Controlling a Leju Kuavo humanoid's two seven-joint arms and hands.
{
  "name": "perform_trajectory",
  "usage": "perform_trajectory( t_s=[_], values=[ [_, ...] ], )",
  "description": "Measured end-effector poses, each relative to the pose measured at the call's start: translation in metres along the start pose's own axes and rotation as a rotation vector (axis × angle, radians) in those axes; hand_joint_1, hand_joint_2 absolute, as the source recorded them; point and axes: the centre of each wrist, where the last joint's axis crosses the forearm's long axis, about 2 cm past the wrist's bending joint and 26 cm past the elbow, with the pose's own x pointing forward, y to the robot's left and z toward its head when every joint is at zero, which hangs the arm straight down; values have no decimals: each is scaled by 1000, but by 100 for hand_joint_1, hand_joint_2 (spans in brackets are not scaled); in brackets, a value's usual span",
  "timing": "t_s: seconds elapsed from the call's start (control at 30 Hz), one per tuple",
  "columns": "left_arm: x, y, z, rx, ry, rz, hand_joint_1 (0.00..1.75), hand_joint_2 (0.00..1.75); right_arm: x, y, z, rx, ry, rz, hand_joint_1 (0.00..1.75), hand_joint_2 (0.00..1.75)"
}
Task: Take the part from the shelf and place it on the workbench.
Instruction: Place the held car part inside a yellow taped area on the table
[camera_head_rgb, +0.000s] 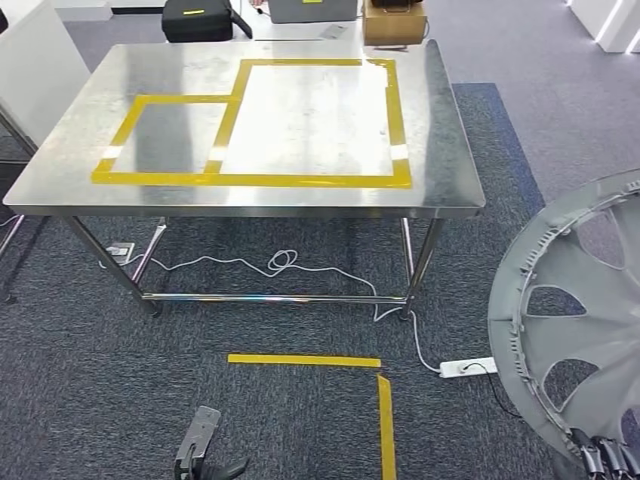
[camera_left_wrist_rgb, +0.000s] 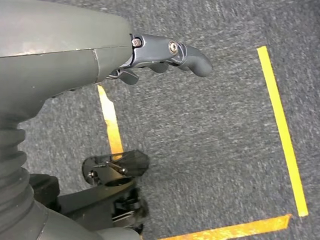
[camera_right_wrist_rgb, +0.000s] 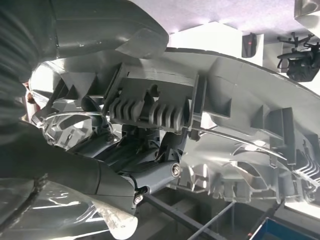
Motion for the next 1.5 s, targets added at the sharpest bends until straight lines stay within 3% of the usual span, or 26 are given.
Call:
perform_trajectory(
  t_s=[1.5],
  values=[
    [-3, 1, 1, 3, 7, 4, 0, 175, 2, 3, -2, 1, -9, -6, 175, 175]
  ],
)
